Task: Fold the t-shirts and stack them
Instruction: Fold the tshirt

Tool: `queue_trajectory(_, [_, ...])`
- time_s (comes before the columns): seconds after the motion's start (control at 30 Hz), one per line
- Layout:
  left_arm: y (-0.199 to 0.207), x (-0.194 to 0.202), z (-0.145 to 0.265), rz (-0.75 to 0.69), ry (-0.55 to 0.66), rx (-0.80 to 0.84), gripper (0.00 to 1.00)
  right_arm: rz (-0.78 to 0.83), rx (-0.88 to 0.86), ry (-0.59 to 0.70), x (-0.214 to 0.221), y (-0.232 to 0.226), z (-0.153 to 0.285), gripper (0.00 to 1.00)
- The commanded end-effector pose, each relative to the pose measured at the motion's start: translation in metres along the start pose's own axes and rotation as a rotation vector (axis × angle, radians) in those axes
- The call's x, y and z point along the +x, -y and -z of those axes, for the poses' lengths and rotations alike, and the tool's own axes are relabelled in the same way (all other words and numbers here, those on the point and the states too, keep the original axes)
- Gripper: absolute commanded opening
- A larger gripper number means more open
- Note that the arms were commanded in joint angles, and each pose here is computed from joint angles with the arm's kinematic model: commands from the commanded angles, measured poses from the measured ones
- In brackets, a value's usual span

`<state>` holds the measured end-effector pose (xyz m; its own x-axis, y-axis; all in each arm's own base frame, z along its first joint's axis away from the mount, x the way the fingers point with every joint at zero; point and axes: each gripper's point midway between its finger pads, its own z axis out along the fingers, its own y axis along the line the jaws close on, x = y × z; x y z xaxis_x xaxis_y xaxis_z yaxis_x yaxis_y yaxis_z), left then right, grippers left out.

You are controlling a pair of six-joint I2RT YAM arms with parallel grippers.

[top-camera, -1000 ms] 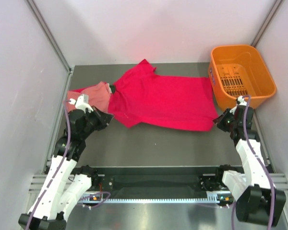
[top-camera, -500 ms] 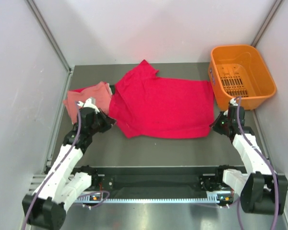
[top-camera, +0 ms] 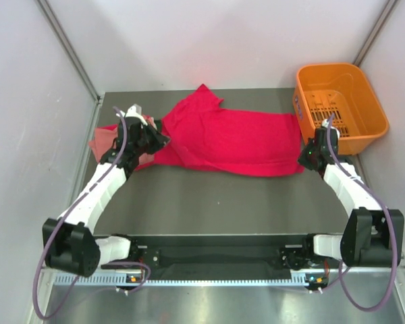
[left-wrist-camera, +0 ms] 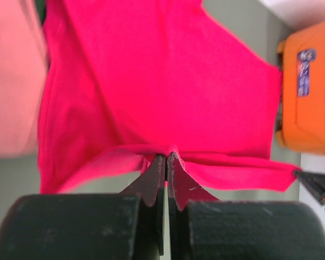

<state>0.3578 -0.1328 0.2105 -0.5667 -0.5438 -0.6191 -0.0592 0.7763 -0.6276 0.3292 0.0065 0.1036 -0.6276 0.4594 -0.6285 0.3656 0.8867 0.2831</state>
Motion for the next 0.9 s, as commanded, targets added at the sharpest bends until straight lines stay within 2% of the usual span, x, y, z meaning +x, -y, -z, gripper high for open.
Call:
queue_trajectory(0.0, [0.027,-0.039,-0.018,-0.027,0.089,0.052,0.00,-0.016,0.040,0.095,-0.034,-0.005,-0.007,0.00])
queue_trajectory(0.3, [0.033,-0.066,-0.073,-0.046,0.099,0.022,0.00,-0.057,0.071,0.137,-0.060,-0.010,-0.021,0.00])
queue_trajectory(0.57, [0.030,-0.072,-0.111,-0.049,0.070,-0.013,0.00,-0.051,0.070,0.128,-0.062,-0.026,-0.035,0.00])
queue_trajectory(0.87, [0.012,-0.079,-0.108,-0.021,0.097,-0.066,0.00,-0.142,0.123,0.127,-0.057,-0.019,-0.035,0.02])
